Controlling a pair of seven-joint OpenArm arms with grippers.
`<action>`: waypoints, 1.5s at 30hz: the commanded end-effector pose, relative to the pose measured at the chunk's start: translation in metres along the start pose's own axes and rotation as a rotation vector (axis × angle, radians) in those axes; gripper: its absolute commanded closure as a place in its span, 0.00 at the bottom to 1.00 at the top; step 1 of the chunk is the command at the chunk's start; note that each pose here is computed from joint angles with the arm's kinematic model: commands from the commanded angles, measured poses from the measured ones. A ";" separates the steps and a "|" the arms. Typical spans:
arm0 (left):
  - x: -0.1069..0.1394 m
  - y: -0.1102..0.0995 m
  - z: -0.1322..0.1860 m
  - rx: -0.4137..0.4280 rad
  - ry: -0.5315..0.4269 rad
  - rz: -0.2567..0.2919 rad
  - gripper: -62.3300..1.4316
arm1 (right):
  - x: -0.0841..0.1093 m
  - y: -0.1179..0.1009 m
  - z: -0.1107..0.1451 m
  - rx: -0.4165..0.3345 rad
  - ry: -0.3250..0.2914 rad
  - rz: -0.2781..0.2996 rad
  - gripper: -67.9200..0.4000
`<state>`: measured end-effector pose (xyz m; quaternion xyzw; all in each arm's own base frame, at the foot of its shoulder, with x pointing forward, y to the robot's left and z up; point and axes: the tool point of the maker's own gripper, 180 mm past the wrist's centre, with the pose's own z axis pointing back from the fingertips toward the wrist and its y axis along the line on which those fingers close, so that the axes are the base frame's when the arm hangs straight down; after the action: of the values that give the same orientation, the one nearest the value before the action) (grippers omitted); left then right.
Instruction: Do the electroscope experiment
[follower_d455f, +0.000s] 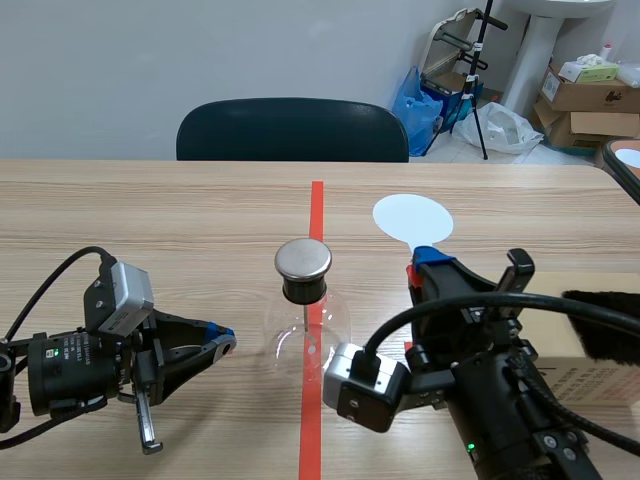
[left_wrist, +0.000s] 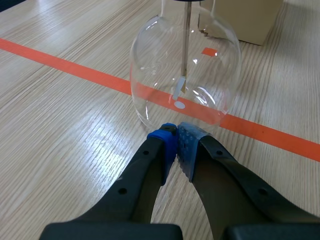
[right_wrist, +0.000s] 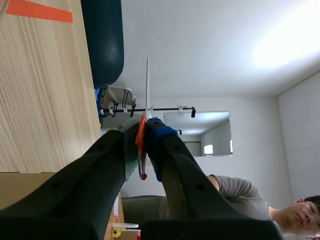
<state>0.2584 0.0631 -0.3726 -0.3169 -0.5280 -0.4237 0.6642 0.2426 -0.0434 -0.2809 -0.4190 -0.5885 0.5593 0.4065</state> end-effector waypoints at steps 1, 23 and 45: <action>0.012 0.001 -0.004 -0.001 -0.041 -0.009 0.93 | -0.005 -0.005 0.000 -0.017 0.008 0.017 0.98; 0.011 0.001 -0.004 0.000 -0.040 -0.008 0.93 | -0.001 0.000 0.000 -0.002 -0.014 0.014 0.98; 0.010 0.001 -0.004 0.000 -0.032 -0.009 0.93 | -0.001 0.000 0.000 -0.002 -0.014 0.014 0.98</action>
<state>0.2585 0.0633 -0.3734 -0.3156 -0.5267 -0.4245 0.6654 0.2416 -0.0436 -0.2838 -0.4151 -0.5867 0.5657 0.4043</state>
